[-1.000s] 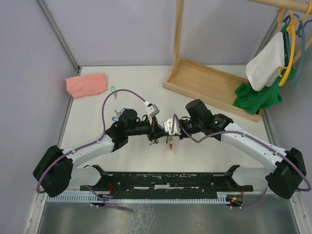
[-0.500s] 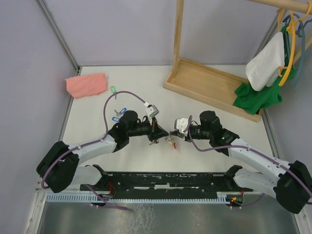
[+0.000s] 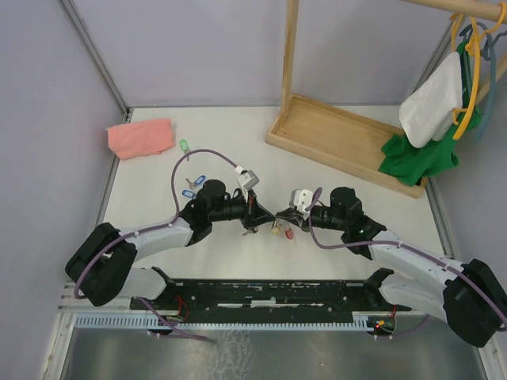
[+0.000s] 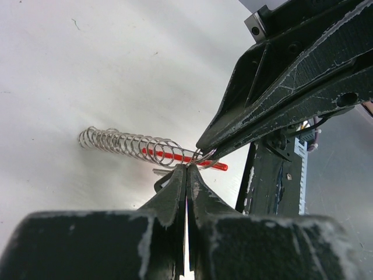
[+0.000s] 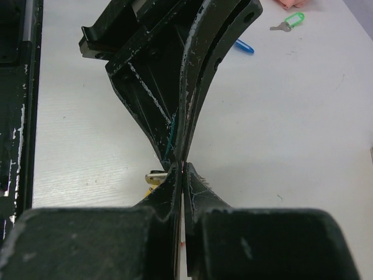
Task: Put the keys on the keyring
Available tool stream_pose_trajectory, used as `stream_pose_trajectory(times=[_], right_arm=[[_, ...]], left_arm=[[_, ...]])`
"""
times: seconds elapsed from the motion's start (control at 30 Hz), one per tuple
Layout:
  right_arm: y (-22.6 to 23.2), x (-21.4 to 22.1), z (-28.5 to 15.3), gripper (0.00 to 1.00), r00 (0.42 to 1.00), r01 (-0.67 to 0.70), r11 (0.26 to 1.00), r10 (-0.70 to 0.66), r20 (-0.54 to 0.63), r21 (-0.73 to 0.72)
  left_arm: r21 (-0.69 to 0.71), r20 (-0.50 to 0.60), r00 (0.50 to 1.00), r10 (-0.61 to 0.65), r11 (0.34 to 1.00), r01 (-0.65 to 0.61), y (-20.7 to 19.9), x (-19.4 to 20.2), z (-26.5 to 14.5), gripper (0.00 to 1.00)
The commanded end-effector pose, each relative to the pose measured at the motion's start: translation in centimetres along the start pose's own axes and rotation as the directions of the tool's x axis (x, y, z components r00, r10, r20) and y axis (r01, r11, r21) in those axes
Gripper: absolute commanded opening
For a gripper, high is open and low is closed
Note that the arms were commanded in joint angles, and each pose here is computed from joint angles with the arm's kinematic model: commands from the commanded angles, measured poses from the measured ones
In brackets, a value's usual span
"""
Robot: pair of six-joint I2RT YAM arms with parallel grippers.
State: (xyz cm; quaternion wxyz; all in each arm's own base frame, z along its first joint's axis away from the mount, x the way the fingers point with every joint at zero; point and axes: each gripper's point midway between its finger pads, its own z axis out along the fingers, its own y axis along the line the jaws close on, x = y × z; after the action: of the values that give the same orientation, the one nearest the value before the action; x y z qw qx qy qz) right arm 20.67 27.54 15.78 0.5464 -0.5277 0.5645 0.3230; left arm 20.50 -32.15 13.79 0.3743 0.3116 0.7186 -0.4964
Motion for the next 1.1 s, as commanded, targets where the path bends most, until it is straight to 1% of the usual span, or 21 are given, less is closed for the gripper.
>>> stream_pose_trajectory(times=[0.0,0.17,0.37,0.47,0.8,0.9,1.07], right_arm=[[-1.7,-4.2,-0.7,0.05,0.992,0.123,0.992,-0.123,0.022,0.020],[-0.8,-3.0,-1.6,0.14,0.989,0.107,0.993,-0.112,-0.100,-0.053],[-0.4,-2.4,-1.8,0.19,0.979,0.097,0.989,-0.116,-0.169,-0.116],[-0.1,-2.5,-1.8,0.23,0.976,0.097,0.983,-0.125,-0.178,-0.154],[-0.7,-3.9,-1.3,0.39,0.949,0.212,0.944,-0.260,-0.176,-0.254],[-0.7,-4.2,-1.1,0.43,0.933,0.260,0.915,-0.320,-0.165,-0.307],[-0.5,-4.1,-1.0,0.45,0.899,0.337,0.856,-0.417,-0.138,-0.393]], left_arm=[[0.005,0.002,0.999,0.040,0.999,-0.040,-1.0,-1.3,-0.7,0.03],[0.011,0.017,0.997,0.071,0.997,-0.071,-1.7,-2.7,-1.1,0.03],[0.025,0.024,0.996,0.089,0.996,-0.089,-2.4,-3.6,-1.3,0.03],[0.030,0.017,0.995,0.095,0.995,-0.095,-2.6,-3.8,-1.3,0.03],[0.030,-0.016,0.987,0.158,0.987,-0.157,-2.7,-4.5,-1.3,0.03],[0.037,-0.026,0.984,0.178,0.984,-0.177,-2.9,-4.7,-1.3,0.03],[0.048,-0.036,0.979,0.199,0.979,-0.197,-3.1,-4.9,-1.3,0.03]])
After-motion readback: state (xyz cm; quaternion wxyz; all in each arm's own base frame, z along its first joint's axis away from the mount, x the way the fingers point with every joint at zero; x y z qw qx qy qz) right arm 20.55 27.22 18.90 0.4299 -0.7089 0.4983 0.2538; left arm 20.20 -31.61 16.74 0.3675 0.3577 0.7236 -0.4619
